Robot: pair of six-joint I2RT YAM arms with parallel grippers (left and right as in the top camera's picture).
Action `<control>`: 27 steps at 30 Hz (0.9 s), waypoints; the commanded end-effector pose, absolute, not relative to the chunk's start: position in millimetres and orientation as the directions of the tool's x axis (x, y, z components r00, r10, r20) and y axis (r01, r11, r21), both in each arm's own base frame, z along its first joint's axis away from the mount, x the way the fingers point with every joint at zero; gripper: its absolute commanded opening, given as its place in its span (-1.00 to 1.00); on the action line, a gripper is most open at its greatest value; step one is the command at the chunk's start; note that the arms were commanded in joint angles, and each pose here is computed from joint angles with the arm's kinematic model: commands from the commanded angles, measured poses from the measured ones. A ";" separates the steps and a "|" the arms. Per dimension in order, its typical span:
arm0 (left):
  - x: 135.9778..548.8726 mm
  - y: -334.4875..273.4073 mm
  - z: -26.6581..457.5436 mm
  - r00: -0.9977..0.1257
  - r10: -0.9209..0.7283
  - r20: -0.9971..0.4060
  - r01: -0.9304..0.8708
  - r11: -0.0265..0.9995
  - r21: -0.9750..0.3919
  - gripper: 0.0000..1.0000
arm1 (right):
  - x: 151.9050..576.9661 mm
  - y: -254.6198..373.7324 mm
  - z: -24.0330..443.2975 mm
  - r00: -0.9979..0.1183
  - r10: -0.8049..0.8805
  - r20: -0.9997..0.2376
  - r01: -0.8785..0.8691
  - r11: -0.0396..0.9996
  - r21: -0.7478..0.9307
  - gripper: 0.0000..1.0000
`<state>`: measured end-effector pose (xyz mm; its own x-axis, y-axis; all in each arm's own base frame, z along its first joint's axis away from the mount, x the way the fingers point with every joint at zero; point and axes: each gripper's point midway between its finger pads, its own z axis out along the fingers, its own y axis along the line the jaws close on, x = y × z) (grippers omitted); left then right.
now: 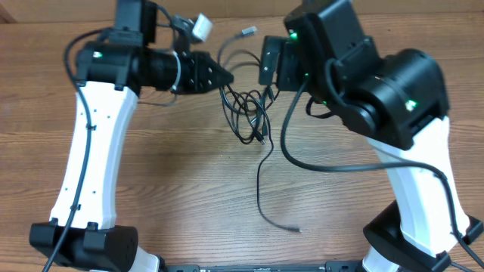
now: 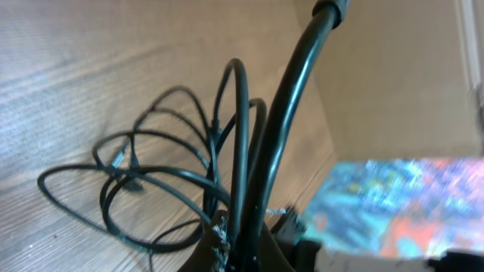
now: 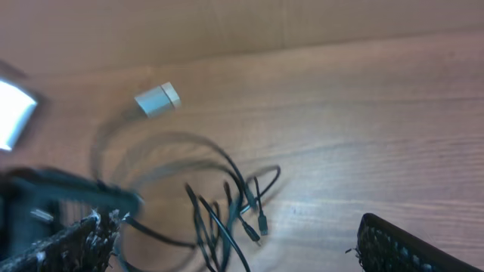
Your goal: Untangle cables
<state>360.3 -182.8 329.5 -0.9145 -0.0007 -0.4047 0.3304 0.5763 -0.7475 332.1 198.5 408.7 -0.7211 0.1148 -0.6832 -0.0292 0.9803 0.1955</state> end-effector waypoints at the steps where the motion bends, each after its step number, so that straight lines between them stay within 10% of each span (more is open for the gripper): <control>1: 357.0 -173.2 385.3 -0.895 -0.110 -0.432 0.315 0.527 -0.789 -0.92 | 330.8 208.3 397.6 -0.754 0.086 -0.652 -0.062 0.978 0.201 1.00; 11: 361.2 -155.7 429.7 -0.891 -0.279 -0.359 0.191 0.487 -0.852 -0.92 | 339.8 227.8 359.1 -0.810 0.036 -0.585 -0.090 0.979 0.185 0.99; 22: 366.3 -137.5 427.2 -0.895 -0.399 -0.200 0.006 0.438 -0.899 -0.92 | 345.6 246.5 341.1 -0.806 -0.124 -0.579 -0.246 0.960 0.136 0.26; 27: 371.4 -119.2 425.7 -0.875 -0.449 -0.179 -0.037 0.431 -0.902 -0.92 | 348.0 245.1 340.0 -0.794 -0.170 -0.584 -0.281 0.954 0.105 0.22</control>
<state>379.4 -125.7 407.8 -0.8862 -0.4243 -0.1861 -0.0382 0.4672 -0.8833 346.6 242.8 341.3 -0.8051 -0.1203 -0.5809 -0.2336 0.9644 0.1241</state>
